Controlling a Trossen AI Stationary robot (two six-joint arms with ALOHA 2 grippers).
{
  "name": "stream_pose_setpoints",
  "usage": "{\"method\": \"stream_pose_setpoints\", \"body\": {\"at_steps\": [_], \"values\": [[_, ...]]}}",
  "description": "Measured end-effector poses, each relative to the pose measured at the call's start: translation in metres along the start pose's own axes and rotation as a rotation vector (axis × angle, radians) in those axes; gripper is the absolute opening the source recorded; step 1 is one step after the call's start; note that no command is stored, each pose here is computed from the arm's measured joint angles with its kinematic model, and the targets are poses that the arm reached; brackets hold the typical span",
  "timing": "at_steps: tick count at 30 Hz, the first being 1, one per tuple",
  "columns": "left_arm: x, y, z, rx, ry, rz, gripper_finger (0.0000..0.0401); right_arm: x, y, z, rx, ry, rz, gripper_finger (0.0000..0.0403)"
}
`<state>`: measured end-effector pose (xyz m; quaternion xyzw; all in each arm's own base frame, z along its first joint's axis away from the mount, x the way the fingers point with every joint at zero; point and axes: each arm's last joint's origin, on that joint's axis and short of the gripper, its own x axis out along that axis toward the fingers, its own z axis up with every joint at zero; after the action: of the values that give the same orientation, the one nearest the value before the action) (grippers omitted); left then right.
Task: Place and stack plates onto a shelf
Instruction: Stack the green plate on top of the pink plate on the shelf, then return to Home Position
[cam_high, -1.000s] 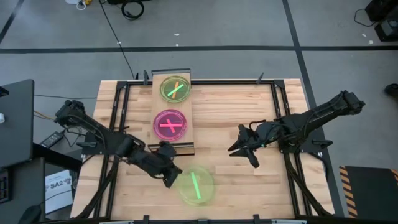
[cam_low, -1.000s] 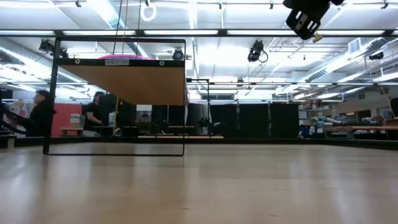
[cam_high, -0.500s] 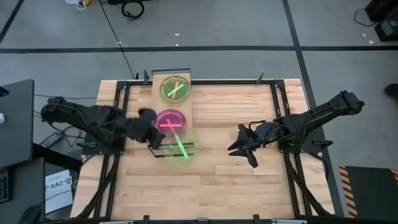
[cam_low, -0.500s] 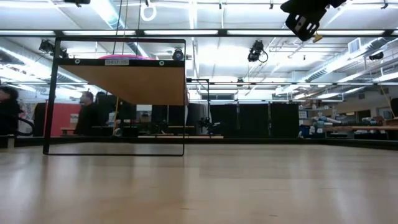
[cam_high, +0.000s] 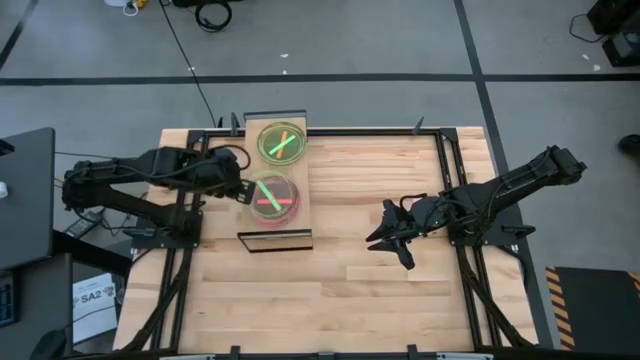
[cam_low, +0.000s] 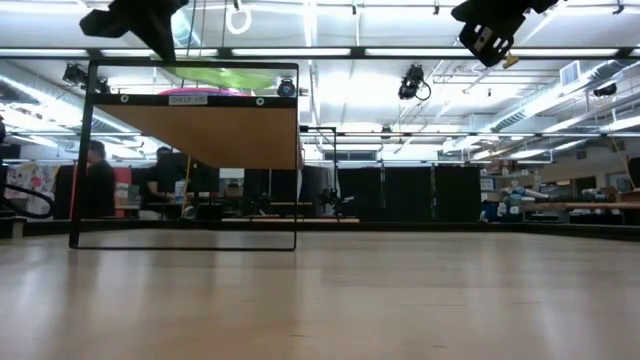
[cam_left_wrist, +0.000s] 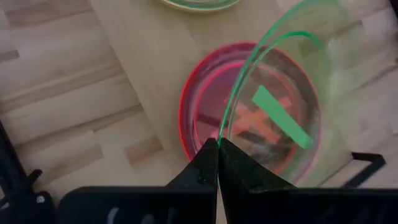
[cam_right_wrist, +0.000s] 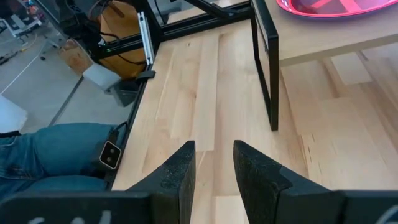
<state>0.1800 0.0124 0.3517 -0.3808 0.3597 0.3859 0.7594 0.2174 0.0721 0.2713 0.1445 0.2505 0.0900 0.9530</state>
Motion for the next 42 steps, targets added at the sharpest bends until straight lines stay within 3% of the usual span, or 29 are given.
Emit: {"method": "stream_pose_setpoints", "body": {"at_steps": [14, 42], "values": [[0.020, -0.006, 0.008, -0.007, 0.051, 0.059, 0.0009, 0.000, 0.000, 0.000, 0.000, 0.004, -0.002, 0.0115], [0.026, -0.010, 0.008, 0.033, 0.062, 0.077, 0.0106, 0.000, 0.000, 0.000, 0.000, -0.001, 0.000, 0.0115]]}}
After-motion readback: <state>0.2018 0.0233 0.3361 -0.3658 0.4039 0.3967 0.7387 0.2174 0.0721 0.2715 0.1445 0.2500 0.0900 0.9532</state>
